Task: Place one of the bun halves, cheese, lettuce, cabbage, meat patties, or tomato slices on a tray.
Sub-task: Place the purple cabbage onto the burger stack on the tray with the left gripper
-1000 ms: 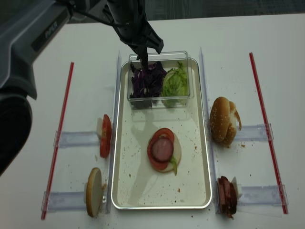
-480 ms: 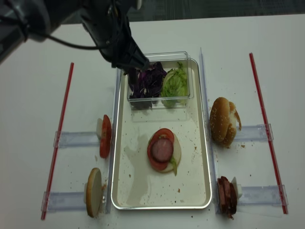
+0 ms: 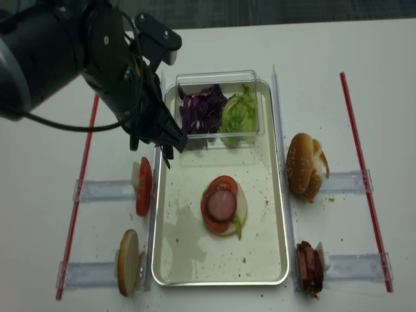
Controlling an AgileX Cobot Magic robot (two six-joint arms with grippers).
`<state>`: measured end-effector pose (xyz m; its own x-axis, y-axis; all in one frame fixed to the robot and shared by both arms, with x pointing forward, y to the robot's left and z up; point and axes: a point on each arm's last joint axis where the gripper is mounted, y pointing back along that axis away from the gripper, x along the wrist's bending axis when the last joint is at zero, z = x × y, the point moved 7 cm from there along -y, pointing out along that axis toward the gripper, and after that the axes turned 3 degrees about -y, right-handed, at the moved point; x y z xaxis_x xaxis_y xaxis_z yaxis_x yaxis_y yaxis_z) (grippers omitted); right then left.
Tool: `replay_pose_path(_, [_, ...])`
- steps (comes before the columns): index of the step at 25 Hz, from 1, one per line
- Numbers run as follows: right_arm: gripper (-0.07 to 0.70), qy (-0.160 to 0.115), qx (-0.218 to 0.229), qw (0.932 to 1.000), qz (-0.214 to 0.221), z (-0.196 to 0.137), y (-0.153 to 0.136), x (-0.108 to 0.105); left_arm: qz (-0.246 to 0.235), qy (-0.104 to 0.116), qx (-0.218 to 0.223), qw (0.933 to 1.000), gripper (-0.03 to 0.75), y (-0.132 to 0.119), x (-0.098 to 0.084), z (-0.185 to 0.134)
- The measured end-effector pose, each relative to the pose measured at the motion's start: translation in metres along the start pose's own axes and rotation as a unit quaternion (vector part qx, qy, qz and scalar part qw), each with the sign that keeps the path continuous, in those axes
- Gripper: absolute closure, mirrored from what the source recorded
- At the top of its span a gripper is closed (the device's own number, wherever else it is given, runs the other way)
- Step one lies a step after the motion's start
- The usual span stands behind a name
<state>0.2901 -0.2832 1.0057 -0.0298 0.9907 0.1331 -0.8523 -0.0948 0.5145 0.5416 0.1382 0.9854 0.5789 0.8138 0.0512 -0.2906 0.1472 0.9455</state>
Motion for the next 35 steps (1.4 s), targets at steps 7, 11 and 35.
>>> replay_pose_path(7, [-0.06,0.0,0.0,1.0,0.0,0.0,0.0,0.0,-0.02,-0.057,-0.017,0.9981,0.722,0.001,-0.041,0.007])
replay_pose_path(11, [-0.06,0.0,0.0,1.0,0.0,0.0,0.0,0.0,-0.038,-0.095,-0.023,0.9945,0.722,0.003,-0.073,0.008])
replay_pose_path(35, [-0.06,-0.003,0.0,1.0,0.0,0.0,0.0,0.0,-0.066,-0.124,0.018,0.9899,0.722,-0.051,-0.114,0.007])
